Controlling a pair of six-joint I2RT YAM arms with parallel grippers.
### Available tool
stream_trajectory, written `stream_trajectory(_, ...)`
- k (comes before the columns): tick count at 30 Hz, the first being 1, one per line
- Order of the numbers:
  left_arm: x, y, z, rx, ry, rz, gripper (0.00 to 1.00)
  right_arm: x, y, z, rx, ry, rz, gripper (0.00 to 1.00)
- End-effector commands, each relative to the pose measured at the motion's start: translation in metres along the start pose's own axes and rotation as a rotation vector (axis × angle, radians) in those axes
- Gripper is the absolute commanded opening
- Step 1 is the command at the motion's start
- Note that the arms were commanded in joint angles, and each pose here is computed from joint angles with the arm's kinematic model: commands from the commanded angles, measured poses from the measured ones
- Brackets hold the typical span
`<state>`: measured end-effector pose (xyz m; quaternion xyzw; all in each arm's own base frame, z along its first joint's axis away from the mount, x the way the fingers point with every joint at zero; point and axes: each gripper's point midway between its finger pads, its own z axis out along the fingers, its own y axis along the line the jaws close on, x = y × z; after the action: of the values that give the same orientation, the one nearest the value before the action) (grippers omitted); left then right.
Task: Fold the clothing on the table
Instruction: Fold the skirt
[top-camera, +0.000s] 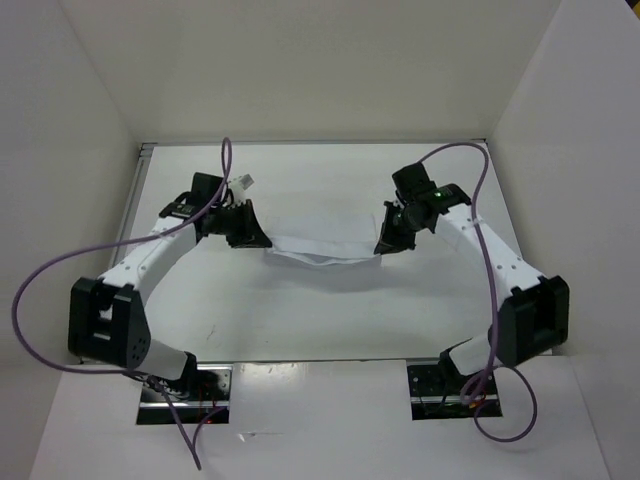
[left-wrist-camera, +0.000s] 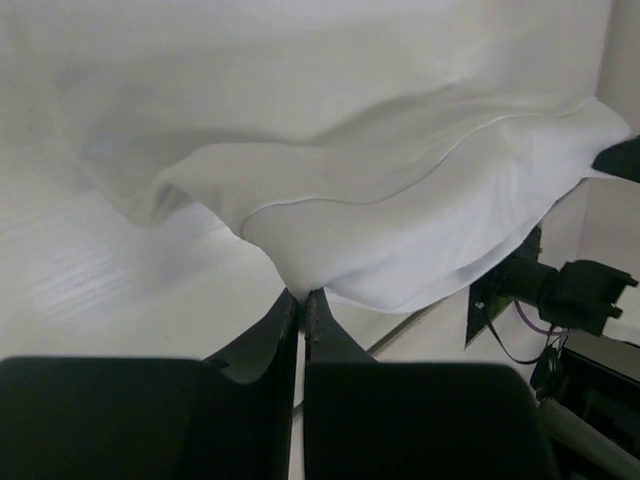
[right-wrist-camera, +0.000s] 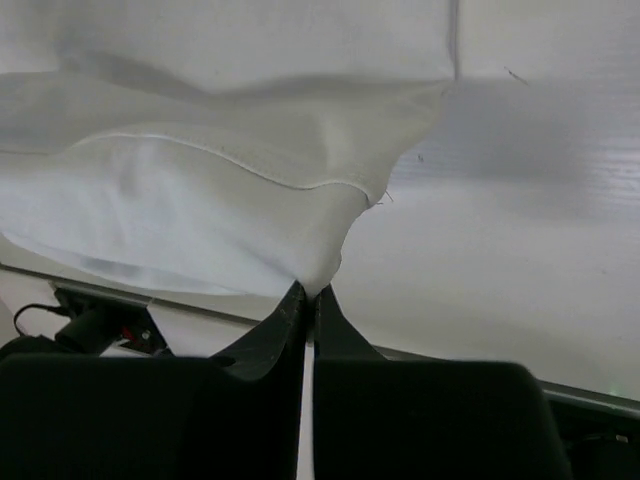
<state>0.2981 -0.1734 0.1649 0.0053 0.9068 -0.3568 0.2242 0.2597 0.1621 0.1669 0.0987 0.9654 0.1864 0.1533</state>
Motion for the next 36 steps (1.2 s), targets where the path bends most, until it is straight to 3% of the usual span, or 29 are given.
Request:
stream_trajectory(1,-0.017,0.023,0.026,-0.057,0.007,-0.026,0.00,-0.036,0.008,0.023,-0.002,-0.058,-0.019,0.00)
stream_trajectory(5,-0.039,0.034,0.034,-0.102,-0.023,-0.017,0.00,-0.069,0.017,0.047,-0.019,-0.078,-0.004,0.00)
stream_trajectory(12,-0.042,0.064,0.054,-0.156,0.004,-0.051,0.00,-0.096,0.018,0.078,0.006,-0.089,-0.004,0.00)
stream_trajectory(16,-0.050,0.074,0.066,-0.161,-0.001,-0.085,0.17,-0.118,0.014,0.093,0.025,-0.112,0.001,0.03)
stream_trajectory(17,-0.056,0.076,0.072,-0.158,-0.010,-0.088,0.36,-0.122,0.010,0.099,0.031,-0.112,0.011,0.06)
stream_trajectory(18,-0.064,0.077,0.073,-0.142,-0.029,-0.096,0.39,-0.126,0.009,0.107,0.031,-0.112,0.001,0.10)
stream_trajectory(19,-0.066,0.075,0.078,-0.120,-0.033,-0.117,0.43,-0.136,0.009,0.108,0.024,-0.134,0.008,0.14)
stream_trajectory(20,-0.081,0.079,0.082,-0.093,-0.071,-0.124,0.45,-0.150,0.008,0.112,0.006,-0.177,0.012,0.26)
stream_trajectory(24,-0.132,0.072,0.080,0.022,-0.166,-0.193,0.48,-0.209,0.009,0.104,-0.074,-0.351,0.026,0.30)
stream_trajectory(27,-0.176,0.058,0.057,0.057,-0.263,-0.168,0.48,-0.233,0.026,0.070,-0.169,-0.464,0.016,0.34)
stream_trajectory(31,-0.189,0.052,0.031,0.040,-0.331,-0.151,0.50,-0.227,0.049,0.021,-0.189,-0.540,-0.102,0.41)
stream_trajectory(32,-0.187,0.048,0.025,0.042,-0.339,-0.135,0.50,-0.220,0.054,0.021,-0.160,-0.541,-0.127,0.41)
stream_trajectory(33,-0.173,0.054,0.028,0.029,-0.313,-0.149,0.50,-0.212,0.053,0.019,-0.134,-0.527,-0.143,0.48)
stream_trajectory(36,-0.149,0.048,0.025,0.064,-0.274,-0.146,0.49,-0.180,0.059,0.031,-0.108,-0.459,-0.218,0.49)
